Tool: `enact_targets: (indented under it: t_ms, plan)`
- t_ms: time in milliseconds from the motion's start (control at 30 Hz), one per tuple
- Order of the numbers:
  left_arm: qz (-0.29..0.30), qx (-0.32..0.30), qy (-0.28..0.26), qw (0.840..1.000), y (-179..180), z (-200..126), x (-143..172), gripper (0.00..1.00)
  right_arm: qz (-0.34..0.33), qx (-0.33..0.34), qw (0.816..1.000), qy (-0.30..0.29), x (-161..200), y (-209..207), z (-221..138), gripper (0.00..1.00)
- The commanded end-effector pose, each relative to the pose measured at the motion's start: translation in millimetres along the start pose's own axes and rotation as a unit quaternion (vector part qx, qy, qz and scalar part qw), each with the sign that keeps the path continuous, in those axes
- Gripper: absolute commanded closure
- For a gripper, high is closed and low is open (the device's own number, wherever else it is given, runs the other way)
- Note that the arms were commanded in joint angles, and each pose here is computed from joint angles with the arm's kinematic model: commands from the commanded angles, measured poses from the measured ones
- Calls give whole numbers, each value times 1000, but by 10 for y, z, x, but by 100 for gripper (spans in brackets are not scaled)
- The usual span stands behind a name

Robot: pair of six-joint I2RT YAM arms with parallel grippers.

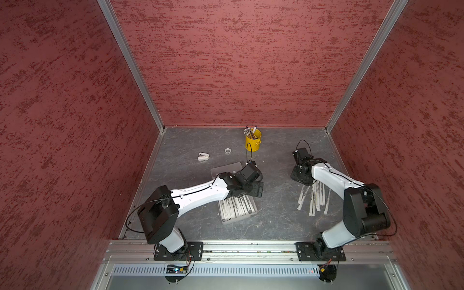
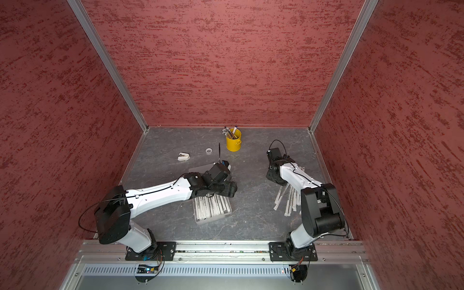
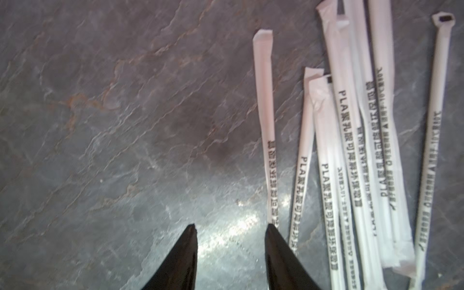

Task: Put the straws into the storage box
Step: Pick up the straw from the center of the board, then place the straw in the storage box.

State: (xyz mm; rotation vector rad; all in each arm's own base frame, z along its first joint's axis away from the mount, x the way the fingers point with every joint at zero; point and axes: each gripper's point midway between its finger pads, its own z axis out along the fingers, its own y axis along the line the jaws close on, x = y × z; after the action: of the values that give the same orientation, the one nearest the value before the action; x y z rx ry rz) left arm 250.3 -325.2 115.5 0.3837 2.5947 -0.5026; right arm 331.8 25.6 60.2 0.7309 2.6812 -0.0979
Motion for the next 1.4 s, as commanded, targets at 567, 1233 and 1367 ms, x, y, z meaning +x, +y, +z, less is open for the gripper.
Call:
enact_targets:
  t_ms: [567, 1233, 1367]
  plan:
    - [-23, -20, -4, 1000, 285, -113, -50, 12, 21, 5, 999, 25, 48, -176, 497, 81]
    - [-171, -134, -79, 973, 1693, -965, 153, 13, -225, -190, 955, -36, 972, 1864, -1160, 98]
    - [-196, -141, -76, 968, 1839, -1021, 253, 13, -270, -249, 930, -22, 1527, 2478, -1403, 98]
